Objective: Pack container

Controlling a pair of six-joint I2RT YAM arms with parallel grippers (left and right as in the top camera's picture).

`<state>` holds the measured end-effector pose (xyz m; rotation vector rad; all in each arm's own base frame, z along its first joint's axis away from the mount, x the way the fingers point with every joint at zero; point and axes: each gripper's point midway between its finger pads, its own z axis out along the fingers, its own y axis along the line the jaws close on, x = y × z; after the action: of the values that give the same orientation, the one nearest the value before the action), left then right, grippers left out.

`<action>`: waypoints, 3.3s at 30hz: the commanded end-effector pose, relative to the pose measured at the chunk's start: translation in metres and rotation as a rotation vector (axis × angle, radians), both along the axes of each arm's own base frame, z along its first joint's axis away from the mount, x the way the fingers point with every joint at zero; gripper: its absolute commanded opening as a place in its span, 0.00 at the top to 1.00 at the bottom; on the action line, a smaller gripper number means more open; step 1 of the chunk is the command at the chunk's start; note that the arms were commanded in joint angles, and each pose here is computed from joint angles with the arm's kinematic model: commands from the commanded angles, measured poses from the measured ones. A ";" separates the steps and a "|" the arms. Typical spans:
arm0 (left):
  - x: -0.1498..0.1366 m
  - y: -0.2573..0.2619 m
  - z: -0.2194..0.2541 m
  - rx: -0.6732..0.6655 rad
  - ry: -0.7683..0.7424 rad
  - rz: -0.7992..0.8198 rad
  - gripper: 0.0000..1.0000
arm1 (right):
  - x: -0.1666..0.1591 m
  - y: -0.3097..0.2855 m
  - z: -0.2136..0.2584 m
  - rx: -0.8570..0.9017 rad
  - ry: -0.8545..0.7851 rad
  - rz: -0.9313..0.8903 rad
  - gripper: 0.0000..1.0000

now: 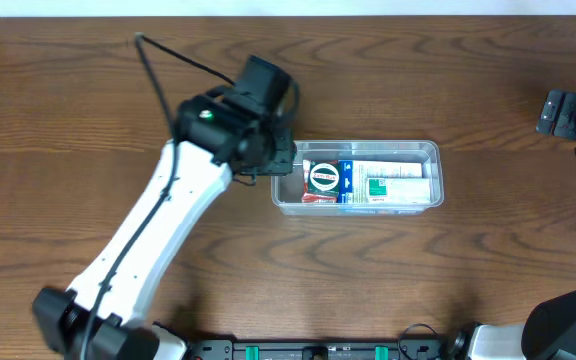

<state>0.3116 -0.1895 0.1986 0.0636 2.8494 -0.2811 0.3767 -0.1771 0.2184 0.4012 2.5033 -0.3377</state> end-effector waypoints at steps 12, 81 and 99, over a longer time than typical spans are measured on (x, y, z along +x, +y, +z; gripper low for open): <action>0.022 -0.013 -0.065 0.123 0.097 0.070 0.70 | 0.000 -0.001 -0.002 0.009 0.003 -0.011 0.01; -0.004 -0.037 -0.074 0.125 0.174 -0.035 0.27 | 0.000 -0.001 -0.002 0.009 0.002 -0.011 0.01; -0.088 0.004 0.108 -0.019 -0.184 -0.301 0.02 | 0.000 -0.001 -0.002 0.009 0.002 -0.011 0.01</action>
<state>0.2356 -0.1953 0.2910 0.4531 2.6935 -0.3360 0.3767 -0.1771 0.2184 0.4012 2.5033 -0.3377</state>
